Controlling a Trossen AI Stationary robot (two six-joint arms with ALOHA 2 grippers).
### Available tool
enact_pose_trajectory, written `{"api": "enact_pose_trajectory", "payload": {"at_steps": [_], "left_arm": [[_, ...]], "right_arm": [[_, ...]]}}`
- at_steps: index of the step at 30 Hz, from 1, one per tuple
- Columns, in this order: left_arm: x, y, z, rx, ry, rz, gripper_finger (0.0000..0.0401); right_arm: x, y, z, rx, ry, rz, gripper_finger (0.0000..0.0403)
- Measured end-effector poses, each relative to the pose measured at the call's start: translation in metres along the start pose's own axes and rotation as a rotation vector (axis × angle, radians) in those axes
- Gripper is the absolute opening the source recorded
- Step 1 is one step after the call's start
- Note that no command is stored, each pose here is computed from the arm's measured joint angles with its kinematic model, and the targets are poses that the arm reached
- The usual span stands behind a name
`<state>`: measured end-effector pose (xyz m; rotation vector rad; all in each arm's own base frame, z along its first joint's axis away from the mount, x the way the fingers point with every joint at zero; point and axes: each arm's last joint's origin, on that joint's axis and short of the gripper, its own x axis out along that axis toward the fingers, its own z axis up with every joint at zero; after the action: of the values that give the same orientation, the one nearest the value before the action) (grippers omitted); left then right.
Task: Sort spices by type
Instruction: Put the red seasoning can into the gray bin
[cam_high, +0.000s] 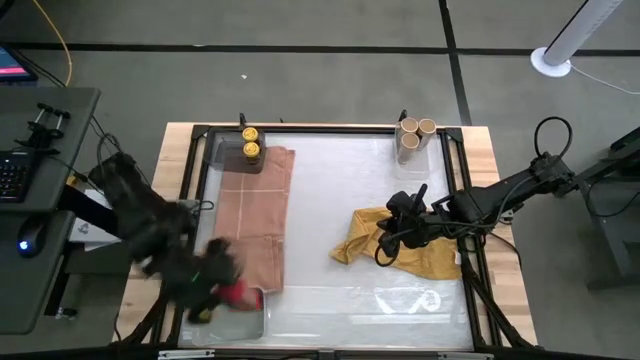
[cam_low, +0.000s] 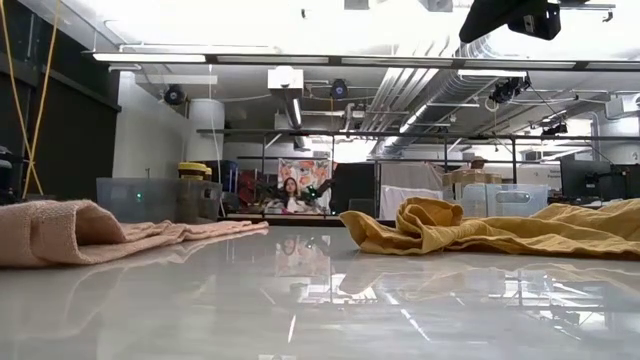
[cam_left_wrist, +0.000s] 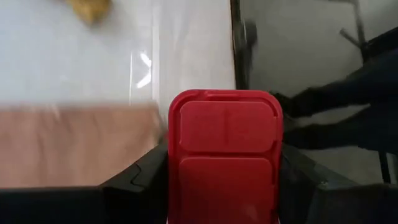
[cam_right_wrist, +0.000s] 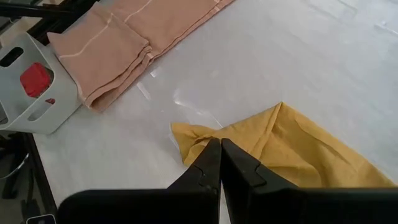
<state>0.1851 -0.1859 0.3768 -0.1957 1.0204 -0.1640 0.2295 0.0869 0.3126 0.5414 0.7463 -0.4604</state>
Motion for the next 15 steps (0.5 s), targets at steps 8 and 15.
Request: {"api": "enact_pose_trajectory", "payload": {"at_steps": [8,15], "left_arm": [[0.048,-0.080,-0.074,-0.059,0.047,0.114,0.0190],[0.111,-0.092,-0.084,-0.044,0.101,0.272,0.0191]], "right_arm": [[0.000,0.000,0.000,0.000,0.001,0.000,0.0000],[0.000,0.000,0.000,0.000,0.003,0.001,0.0000]]}}
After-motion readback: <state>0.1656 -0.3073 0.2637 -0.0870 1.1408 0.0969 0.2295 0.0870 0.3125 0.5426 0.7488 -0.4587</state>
